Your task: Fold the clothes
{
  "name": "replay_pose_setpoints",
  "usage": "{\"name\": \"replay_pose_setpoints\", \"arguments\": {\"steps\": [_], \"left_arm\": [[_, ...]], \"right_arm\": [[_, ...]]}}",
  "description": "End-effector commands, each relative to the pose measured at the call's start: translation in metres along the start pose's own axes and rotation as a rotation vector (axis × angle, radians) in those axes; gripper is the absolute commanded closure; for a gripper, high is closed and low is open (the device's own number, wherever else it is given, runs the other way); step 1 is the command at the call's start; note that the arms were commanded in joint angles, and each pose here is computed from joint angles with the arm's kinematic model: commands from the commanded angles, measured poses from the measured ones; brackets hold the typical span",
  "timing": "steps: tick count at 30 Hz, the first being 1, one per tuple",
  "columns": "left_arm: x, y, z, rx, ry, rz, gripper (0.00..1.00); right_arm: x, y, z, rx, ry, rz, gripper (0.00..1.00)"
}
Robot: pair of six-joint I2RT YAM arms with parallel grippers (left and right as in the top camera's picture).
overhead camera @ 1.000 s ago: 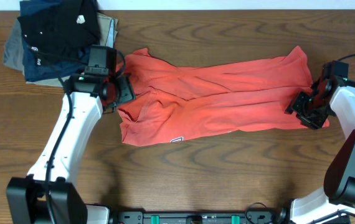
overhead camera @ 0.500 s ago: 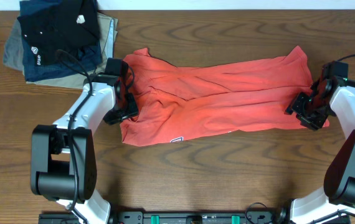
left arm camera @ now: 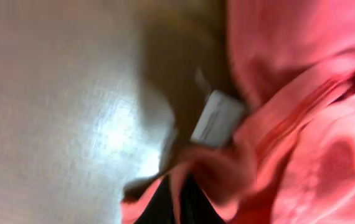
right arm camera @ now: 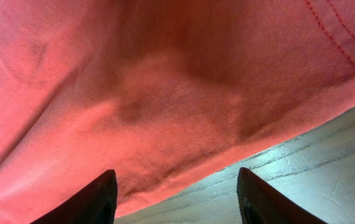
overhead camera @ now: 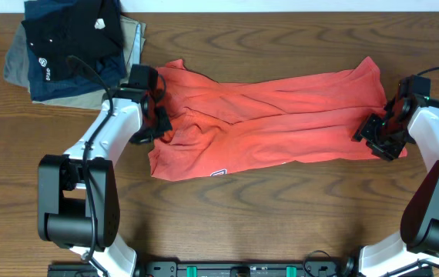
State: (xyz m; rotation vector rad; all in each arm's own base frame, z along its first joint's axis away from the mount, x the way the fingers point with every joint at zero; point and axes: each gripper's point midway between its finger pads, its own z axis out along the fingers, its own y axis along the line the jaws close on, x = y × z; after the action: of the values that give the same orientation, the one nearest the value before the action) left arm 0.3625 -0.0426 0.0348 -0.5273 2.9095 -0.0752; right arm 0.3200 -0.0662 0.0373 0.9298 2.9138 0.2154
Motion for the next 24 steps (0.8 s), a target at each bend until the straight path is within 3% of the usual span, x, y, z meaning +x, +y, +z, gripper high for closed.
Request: {"name": "replay_pose_setpoints", "arguments": {"steps": [1, 18, 19, 21, 22, 24], "left_arm": [[-0.02, -0.008, -0.008, 0.029, -0.068, 0.002, 0.94], [-0.085, -0.041, -0.024, 0.168, -0.339, -0.001, 0.92], [-0.086, -0.042, -0.024, 0.17, -0.344, -0.001, 0.87], [-0.088, -0.043, -0.024, 0.174, -0.351, 0.0, 0.54], [-0.089, -0.044, -0.024, 0.176, -0.354, 0.0, 0.31], [-0.09, -0.044, -0.027, 0.179, -0.361, 0.0, 0.08]], "right_arm": [[0.004, 0.002, 0.003, 0.009, 0.009, -0.028, 0.4], [0.003, 0.002, 0.003, 0.008, 0.007, -0.029, 0.4], [0.003, 0.002, 0.003, 0.008, 0.007, -0.029, 0.4], [0.004, 0.002, 0.003, 0.009, 0.008, -0.028, 0.4], [0.004, 0.002, 0.003, 0.009, 0.009, -0.028, 0.4], [0.004, 0.002, 0.003, 0.01, 0.011, -0.028, 0.4]]}}
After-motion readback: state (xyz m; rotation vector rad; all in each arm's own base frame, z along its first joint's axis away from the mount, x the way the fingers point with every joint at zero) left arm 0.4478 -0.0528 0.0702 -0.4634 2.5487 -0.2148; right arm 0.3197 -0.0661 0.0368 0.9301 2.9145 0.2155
